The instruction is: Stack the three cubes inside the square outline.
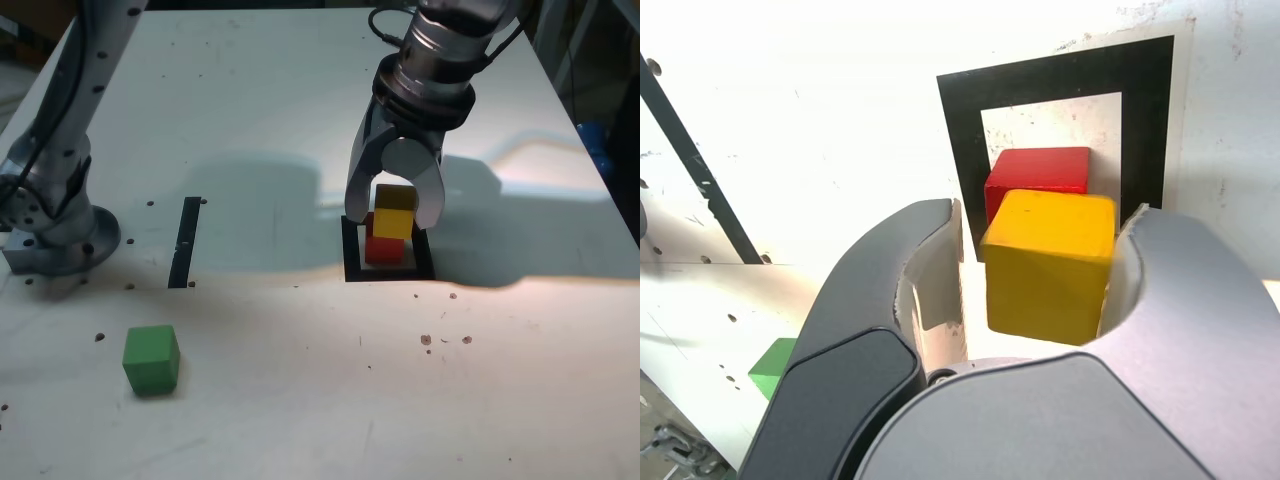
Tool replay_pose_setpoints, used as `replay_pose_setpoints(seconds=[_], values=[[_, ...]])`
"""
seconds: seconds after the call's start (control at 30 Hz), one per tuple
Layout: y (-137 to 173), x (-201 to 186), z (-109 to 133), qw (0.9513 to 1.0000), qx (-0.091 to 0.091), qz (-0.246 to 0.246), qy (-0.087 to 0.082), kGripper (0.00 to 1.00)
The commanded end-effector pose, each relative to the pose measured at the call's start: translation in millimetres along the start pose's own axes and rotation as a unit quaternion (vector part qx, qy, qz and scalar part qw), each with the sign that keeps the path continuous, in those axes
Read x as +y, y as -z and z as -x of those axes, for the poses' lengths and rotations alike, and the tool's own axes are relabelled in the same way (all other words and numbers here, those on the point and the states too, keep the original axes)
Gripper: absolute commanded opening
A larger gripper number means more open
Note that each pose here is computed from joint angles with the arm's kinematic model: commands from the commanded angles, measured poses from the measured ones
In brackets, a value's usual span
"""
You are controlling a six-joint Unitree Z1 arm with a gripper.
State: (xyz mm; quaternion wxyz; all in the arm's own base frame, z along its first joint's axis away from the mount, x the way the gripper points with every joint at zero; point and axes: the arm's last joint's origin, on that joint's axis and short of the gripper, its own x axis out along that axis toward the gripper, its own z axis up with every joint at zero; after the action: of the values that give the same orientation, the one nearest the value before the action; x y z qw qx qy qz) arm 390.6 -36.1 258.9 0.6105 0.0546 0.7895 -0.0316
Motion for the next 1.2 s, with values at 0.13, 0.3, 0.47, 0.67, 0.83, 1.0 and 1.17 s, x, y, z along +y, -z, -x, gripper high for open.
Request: replay_pose_setpoints(seconds=[0.13,0.3,0.47,0.67,0.83,1.0,1.17], values=[[3,1,1,1.0,0.002,0.0,-0.003,1.0],[14,1,9,0.9999,-0.006,0.002,-0.008,1.0],[40,2,23,0.9997,-0.017,0.006,-0.019,1.0],[74,-3,28,0.9994,-0.016,0.003,-0.03,1.0],[109,-21,24,0.9992,-0.015,0.005,-0.037,1.0],[143,-42,17,0.9987,-0.022,0.022,-0.04,1.0],[168,-62,9,0.9985,-0.028,0.033,-0.034,1.0]])
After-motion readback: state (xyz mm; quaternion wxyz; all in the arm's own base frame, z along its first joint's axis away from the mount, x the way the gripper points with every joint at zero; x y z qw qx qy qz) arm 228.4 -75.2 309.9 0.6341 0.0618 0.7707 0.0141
